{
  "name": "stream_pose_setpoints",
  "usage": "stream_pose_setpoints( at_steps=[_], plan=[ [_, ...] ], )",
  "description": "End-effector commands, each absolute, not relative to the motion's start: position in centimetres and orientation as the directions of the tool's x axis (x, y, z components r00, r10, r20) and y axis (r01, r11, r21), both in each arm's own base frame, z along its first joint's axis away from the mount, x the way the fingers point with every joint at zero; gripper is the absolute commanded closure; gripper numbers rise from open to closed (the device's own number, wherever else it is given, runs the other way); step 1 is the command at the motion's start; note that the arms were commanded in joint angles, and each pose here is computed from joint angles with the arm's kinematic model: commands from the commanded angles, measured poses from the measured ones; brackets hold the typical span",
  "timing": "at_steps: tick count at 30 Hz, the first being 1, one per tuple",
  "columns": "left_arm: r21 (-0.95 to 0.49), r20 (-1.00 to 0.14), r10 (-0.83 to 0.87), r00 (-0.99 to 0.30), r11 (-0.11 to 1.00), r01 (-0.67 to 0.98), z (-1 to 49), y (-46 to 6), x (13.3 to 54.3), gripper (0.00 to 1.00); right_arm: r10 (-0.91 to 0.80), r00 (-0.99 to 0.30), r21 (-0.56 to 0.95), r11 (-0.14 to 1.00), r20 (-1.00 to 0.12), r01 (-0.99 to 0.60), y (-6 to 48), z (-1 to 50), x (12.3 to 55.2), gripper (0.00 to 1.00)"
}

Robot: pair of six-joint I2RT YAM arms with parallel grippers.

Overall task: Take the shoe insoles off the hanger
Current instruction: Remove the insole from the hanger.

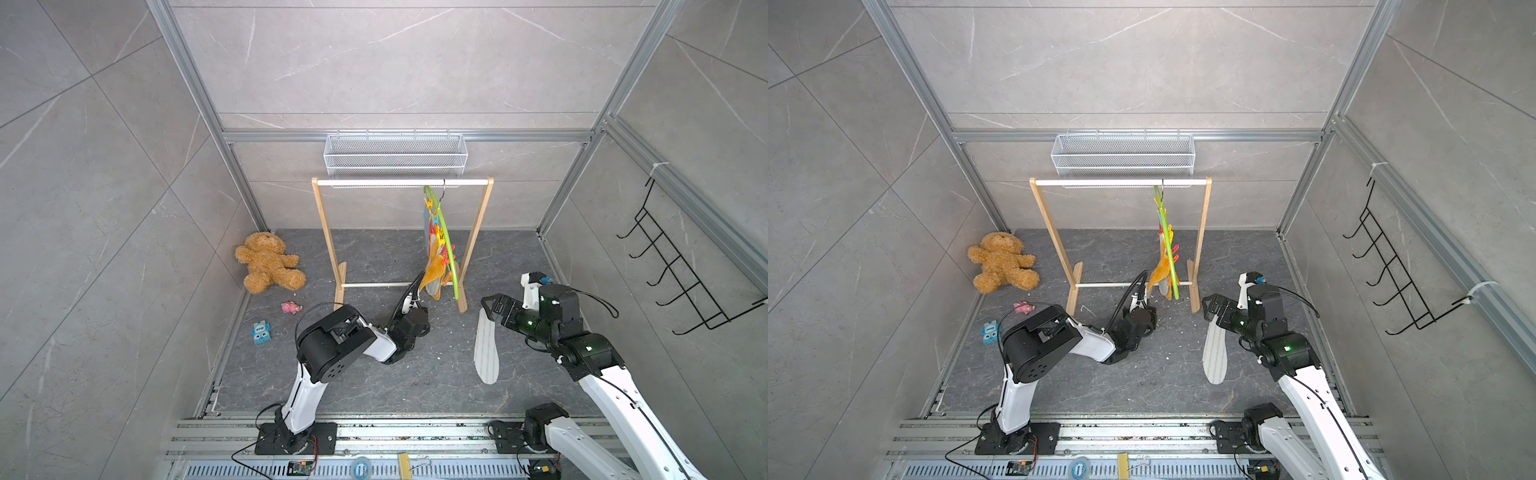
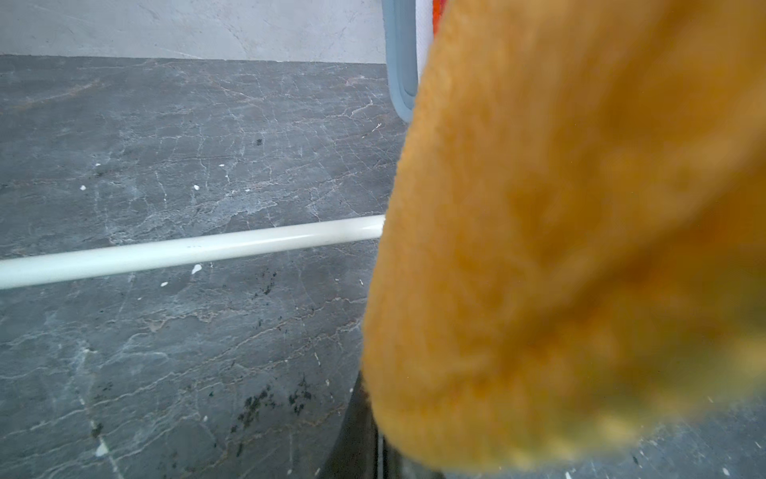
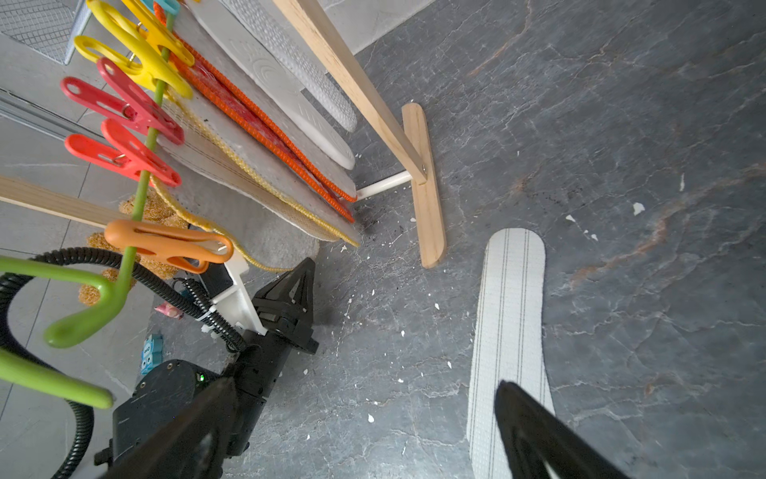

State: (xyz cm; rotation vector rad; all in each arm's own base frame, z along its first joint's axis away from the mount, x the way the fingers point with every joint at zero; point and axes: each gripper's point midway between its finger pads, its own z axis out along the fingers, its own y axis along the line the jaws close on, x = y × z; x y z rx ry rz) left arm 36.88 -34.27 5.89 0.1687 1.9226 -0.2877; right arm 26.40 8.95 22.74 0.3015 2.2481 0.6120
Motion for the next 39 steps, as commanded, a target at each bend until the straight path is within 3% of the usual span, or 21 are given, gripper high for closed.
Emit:
stream_pose_setpoints(
  at_steps=[1, 16, 28, 39],
  plan=[
    [-0.170, -0.953, -0.101, -0.285, 0.959, 0.227, 9.7, -33.6, 37.7, 1.00, 0.410, -0.663, 0.539, 0.842, -0.626, 0.012, 9.3, 24.1, 26.8, 0.03],
    [-0.147, -0.964, -0.097, -0.248, 0.971, 0.189, 12.0, -30.3, 37.3, 1.00, 0.483, -0.694, 0.663, 0.748, -0.534, 0.010, 11.8, 26.6, 29.6, 0.22],
    [-0.123, -0.966, -0.065, -0.251, 0.968, 0.220, 13.4, -30.0, 36.9, 1.00, 0.529, -0.698, 0.793, 0.603, -0.482, -0.091, 15.0, 30.8, 32.7, 0.15],
    [-0.131, -0.947, -0.041, -0.317, 0.954, 0.269, 12.8, -31.0, 36.9, 1.00, 0.559, -0.706, 0.854, 0.505, -0.434, -0.125, 16.9, 31.9, 36.2, 0.31]
  ],
)
